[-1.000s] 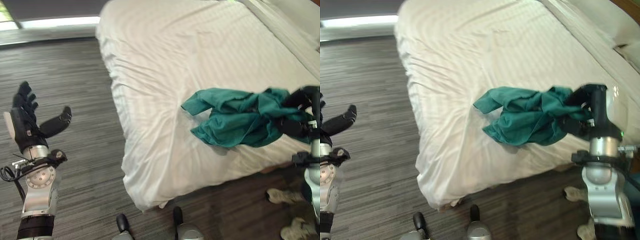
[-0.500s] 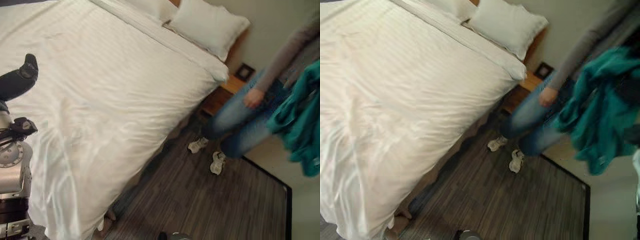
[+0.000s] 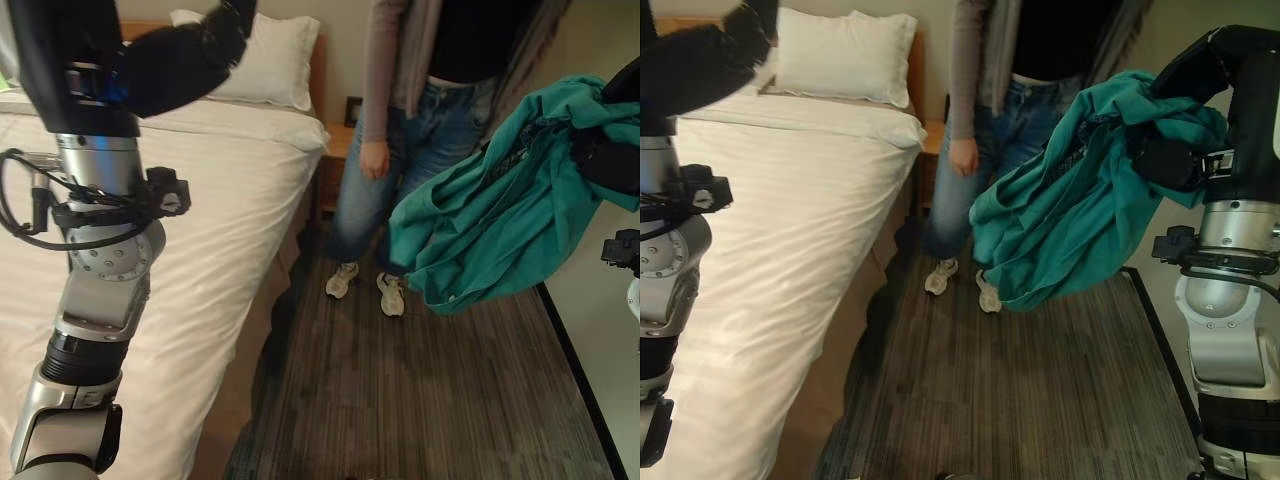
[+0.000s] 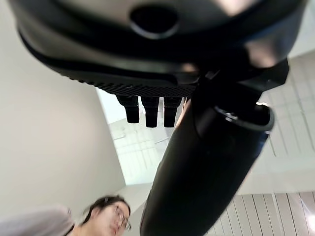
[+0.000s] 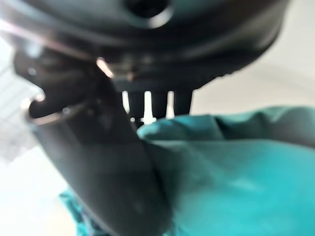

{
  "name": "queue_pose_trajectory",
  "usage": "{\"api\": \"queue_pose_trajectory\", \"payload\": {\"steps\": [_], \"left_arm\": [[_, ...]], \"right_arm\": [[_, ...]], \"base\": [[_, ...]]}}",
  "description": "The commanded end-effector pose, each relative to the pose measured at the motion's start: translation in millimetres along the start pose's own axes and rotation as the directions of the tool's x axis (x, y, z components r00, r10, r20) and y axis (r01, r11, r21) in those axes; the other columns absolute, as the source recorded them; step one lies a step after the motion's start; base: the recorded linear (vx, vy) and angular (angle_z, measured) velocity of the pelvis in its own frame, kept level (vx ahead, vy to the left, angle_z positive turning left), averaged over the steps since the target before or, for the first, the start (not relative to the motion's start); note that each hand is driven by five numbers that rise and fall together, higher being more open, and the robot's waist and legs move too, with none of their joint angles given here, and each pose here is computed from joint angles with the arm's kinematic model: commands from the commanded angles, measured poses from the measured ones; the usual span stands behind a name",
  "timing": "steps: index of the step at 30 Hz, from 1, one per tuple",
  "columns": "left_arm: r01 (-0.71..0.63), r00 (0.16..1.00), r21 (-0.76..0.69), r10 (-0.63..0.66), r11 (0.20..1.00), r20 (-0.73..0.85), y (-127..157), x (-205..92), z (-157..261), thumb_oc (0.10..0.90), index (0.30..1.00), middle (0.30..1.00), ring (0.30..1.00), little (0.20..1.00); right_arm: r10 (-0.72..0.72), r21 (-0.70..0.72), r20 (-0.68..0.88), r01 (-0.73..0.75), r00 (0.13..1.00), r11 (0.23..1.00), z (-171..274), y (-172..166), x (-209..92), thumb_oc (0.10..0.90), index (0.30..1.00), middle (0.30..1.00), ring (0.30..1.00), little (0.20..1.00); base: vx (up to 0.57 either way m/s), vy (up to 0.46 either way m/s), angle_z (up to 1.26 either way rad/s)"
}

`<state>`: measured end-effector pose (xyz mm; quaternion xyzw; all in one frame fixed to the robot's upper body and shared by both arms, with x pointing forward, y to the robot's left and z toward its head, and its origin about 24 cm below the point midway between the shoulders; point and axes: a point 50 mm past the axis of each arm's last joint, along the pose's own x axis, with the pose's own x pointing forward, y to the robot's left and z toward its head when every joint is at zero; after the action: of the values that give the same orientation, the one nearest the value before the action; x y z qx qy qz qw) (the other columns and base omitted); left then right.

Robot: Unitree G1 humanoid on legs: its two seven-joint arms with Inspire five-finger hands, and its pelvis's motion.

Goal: Pick up bed clothes into laundry basket.

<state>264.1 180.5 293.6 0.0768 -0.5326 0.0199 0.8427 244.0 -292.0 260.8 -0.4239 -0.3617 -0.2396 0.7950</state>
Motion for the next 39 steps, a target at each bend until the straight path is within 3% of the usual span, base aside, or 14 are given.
{"api": "queue_pose_trajectory", "payload": {"steps": [1,10,14,19,26,29,35,39], "left_arm": [[0.047,0.990,-0.025,-0.043,0.999,0.134,-10,5,29,0.800,0.900,0.900,0.900,0.900],[0.109,0.984,-0.072,-0.119,0.991,-0.136,-32,-62,-3,0.800,0.900,0.900,0.900,0.900],[0.154,0.924,-0.197,-0.212,0.968,-0.319,-56,-92,-28,0.800,0.900,0.900,0.900,0.900],[0.187,0.855,-0.296,-0.303,0.937,-0.420,-73,-117,-40,0.800,0.900,0.900,0.900,0.900],[0.210,0.839,-0.271,-0.315,0.940,-0.443,-64,-118,-46,0.800,0.900,0.900,0.900,0.900],[0.146,0.827,-0.274,-0.269,0.951,-0.493,-53,-130,-49,0.800,0.900,0.900,0.900,0.900],[0.084,0.793,-0.271,-0.229,0.959,-0.564,-53,-145,-57,0.800,0.900,0.900,0.900,0.900],[0.051,0.785,-0.267,-0.204,0.962,-0.584,-52,-146,-61,0.800,0.900,0.900,0.900,0.900]], "right_arm": [[-0.214,0.011,0.297,0.220,0.931,0.975,54,-44,25,0.400,0.300,0.300,0.300,0.300],[-0.161,0.002,0.283,0.168,0.945,0.986,47,-32,5,0.400,0.300,0.300,0.300,0.300],[-0.093,-0.053,0.180,0.104,0.979,0.993,30,-20,-22,0.400,0.300,0.300,0.300,0.300],[-0.044,-0.186,0.127,0.067,0.991,0.980,19,-13,-33,0.400,0.300,0.300,0.300,0.300],[0.046,-0.152,0.029,-0.041,0.998,0.988,11,23,-49,0.400,0.300,0.300,0.300,0.300],[0.150,-0.140,-0.048,-0.155,0.988,0.978,2,43,-65,0.400,0.300,0.300,0.300,0.300],[0.153,-0.169,-0.124,-0.173,0.980,0.970,-14,30,-75,0.400,0.300,0.300,0.300,0.300],[0.142,-0.199,-0.109,-0.162,0.984,0.967,-19,20,-60,0.400,0.300,0.300,0.300,0.300]], "base": [[-0.25,-0.087,-0.80],[-0.04,0.025,-1.54],[0.04,0.136,-1.61],[-0.05,0.129,-0.72],[-0.14,0.050,-1.38],[0.04,-0.052,-1.16],[0.11,-0.127,-0.52],[0.17,-0.270,-0.57]]}}
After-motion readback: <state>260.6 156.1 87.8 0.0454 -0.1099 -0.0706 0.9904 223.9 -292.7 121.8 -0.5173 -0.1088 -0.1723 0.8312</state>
